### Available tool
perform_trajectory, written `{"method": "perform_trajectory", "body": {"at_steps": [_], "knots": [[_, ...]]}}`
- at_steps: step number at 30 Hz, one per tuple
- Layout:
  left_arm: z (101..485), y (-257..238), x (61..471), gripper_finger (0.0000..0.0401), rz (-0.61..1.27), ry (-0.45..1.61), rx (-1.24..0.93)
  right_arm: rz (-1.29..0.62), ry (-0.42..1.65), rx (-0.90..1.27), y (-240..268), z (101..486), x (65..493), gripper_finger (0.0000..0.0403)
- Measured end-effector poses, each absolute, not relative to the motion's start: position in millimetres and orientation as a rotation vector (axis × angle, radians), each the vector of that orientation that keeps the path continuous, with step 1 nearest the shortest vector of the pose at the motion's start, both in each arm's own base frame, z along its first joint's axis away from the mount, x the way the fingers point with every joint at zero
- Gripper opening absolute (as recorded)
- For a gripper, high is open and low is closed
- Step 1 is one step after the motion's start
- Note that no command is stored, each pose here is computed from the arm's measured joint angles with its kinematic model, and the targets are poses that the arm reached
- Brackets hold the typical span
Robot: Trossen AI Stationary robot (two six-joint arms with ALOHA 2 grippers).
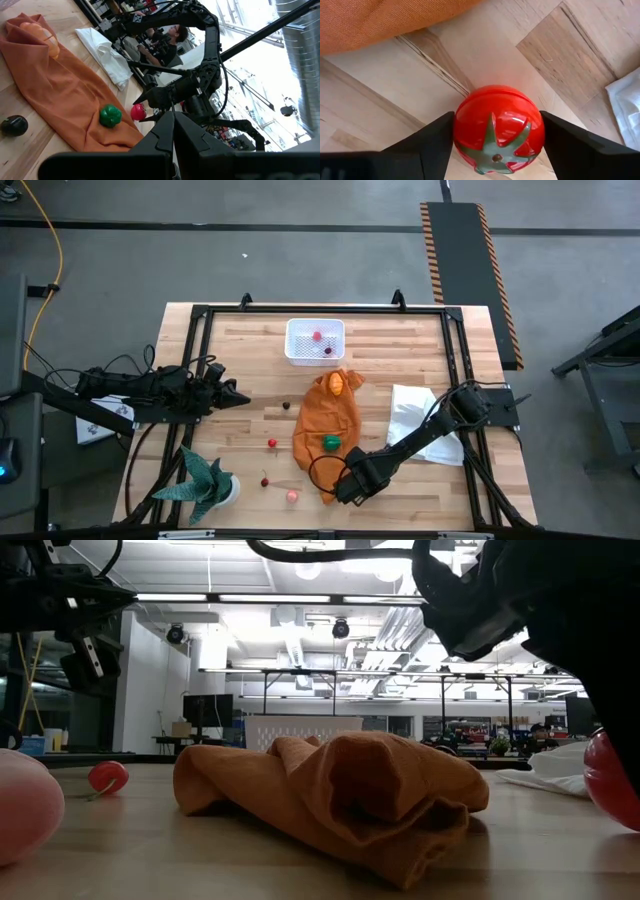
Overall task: Pick and placing Produce into tupperware
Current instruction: Put the red tomato into the white basket
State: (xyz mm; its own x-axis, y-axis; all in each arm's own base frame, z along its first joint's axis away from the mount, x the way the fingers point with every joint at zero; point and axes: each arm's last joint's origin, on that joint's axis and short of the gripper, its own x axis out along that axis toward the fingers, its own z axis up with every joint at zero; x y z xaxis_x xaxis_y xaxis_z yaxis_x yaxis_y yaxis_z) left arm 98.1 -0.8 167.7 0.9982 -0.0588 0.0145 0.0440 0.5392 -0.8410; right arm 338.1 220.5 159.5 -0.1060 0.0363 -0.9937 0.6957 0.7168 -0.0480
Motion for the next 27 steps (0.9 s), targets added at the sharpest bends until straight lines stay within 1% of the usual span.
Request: {"method": "perform_trajectory", "body": {"at_steps": [4, 20, 27], "knots": [[167.6, -0.8, 98.1, 0.0001, -0.061, 0.016, -0.999, -0.617, 1.599, 0.609, 220.5, 159.9, 338.0, 0.0250], [167.6, -0.8, 98.1, 0.0001, -0.061, 0.016, -1.000, -0.627, 1.610, 0.597, 219.2, 161.4, 336.4, 0.0248], [167.7, -0.8, 98.1, 0.0001, -0.061, 0.016, -0.999, -0.591, 1.606, 0.588, 218.0, 180.5, 343.1, 0.0248]]}}
